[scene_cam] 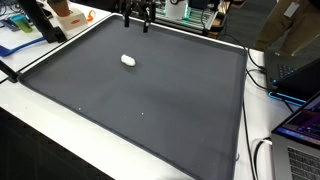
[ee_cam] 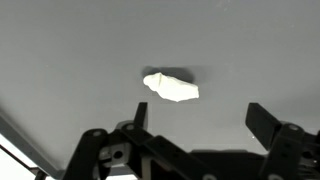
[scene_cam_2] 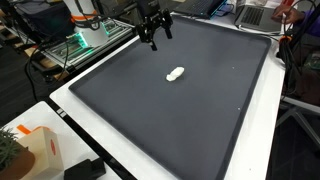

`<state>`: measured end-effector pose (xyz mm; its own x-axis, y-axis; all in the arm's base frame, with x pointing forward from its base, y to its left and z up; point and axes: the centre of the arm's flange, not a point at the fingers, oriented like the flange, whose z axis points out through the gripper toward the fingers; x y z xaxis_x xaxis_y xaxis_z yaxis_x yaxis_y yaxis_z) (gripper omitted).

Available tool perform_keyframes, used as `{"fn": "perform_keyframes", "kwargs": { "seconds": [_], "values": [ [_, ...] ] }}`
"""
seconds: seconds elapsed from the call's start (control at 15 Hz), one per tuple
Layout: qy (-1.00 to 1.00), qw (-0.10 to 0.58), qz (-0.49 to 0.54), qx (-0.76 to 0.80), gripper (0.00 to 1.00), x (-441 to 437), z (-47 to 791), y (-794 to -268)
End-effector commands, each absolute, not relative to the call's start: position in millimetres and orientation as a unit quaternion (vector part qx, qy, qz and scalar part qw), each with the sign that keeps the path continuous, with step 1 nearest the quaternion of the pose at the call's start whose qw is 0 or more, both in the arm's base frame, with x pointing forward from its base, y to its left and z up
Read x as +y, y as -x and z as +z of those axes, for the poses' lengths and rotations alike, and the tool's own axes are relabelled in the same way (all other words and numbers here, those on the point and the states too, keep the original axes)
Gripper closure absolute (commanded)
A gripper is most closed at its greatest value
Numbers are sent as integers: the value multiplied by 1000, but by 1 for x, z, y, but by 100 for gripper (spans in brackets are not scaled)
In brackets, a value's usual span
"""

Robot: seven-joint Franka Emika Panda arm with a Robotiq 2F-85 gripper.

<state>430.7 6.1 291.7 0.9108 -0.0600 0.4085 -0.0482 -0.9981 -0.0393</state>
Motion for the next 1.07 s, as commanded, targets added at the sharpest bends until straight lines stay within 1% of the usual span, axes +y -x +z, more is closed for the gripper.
{"fn": "perform_keyframes", "kwargs": {
  "seconds": [0.0,0.47,1.0],
  "values": [
    [979,11,-203,19,0,0,267,-426],
    [983,3,-177,41,0,0,292,-440],
    [993,-28,-84,82,0,10,320,-495]
  ]
}}
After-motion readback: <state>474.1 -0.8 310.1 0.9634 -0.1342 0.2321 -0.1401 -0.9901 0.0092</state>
